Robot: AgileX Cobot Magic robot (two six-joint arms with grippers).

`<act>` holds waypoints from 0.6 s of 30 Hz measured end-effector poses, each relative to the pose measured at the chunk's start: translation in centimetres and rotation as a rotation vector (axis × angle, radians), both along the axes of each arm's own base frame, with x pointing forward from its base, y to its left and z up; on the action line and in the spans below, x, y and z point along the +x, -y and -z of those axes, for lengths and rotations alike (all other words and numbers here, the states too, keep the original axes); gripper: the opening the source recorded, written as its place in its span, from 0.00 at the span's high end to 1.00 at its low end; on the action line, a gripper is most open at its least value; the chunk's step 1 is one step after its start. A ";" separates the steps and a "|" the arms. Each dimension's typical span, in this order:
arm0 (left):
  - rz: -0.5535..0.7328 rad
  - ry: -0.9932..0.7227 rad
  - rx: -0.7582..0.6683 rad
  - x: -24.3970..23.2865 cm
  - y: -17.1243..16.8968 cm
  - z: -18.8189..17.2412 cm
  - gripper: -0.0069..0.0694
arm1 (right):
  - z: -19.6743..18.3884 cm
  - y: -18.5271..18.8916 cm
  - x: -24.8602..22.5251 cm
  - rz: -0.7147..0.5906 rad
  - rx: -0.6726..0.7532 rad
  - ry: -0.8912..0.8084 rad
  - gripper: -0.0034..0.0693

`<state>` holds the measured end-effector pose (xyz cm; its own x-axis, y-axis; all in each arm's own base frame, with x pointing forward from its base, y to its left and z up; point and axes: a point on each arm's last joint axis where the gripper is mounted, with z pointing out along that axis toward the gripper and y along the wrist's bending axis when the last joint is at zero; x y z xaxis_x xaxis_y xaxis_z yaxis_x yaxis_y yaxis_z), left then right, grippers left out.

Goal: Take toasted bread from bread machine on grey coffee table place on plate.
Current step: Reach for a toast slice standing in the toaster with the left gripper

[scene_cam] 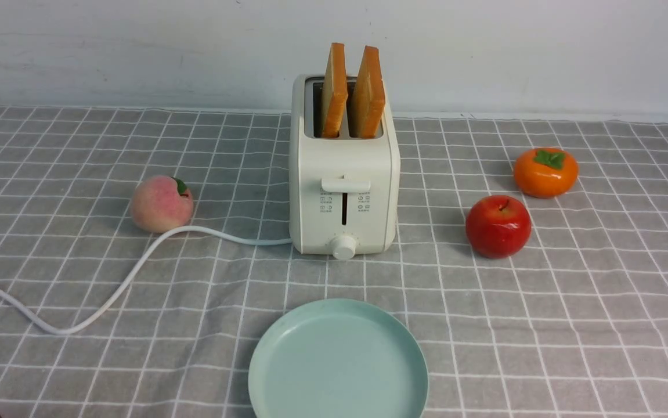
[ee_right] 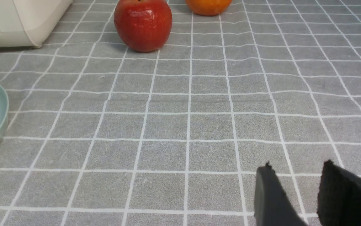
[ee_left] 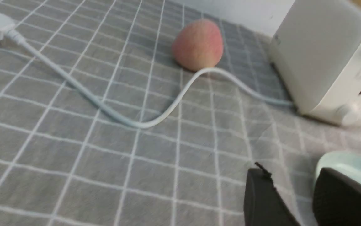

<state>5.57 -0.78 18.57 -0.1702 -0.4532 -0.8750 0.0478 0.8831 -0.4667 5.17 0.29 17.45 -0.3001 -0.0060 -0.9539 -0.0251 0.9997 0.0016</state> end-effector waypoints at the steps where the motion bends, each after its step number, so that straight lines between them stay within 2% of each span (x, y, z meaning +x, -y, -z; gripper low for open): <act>1: -0.001 0.007 -0.001 0.0 0.0 -0.1 0.59 | 0.0 0.0 0.0 0.000 0.000 0.000 0.62; 2: -0.008 0.065 -0.085 0.1 0.0 -0.7 0.59 | 0.0 0.0 0.0 0.000 0.000 0.000 0.62; 3: -0.011 0.080 -0.096 0.1 0.0 -0.8 0.59 | 0.0 0.0 0.0 0.000 0.000 0.000 0.62; 6: -0.041 0.186 -0.277 0.1 -0.3 -2.0 0.60 | 0.0 0.0 0.0 0.000 0.012 0.004 0.62; 10: -0.108 0.305 -0.513 -0.1 -1.2 -3.1 0.67 | -0.6 -0.4 0.3 0.020 0.254 0.089 0.62; 12: -0.122 0.329 -0.558 -0.1 -1.4 -3.4 0.73 | -1.0 -0.5 0.3 0.031 0.351 0.129 0.62; 13: -0.124 0.353 -0.599 -0.3 -1.5 -4.1 0.81 | -1.6 -0.4 0.4 0.051 0.466 0.189 0.62; 15: -0.110 0.403 -0.610 -0.6 -1.6 -5.7 0.92 | -2.3 -0.1 0.5 0.080 0.590 0.265 0.62; 18: -0.072 0.525 -0.559 -1.9 -1.5 -9.7 0.93 | -3.0 0.3 0.5 0.122 0.739 0.347 0.62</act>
<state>3.67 0.76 28.26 0.2508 -0.8460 -0.4705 0.3382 0.5320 -0.7763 5.62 -0.02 20.46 0.0546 0.6731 -0.7375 -0.0371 0.7395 0.6722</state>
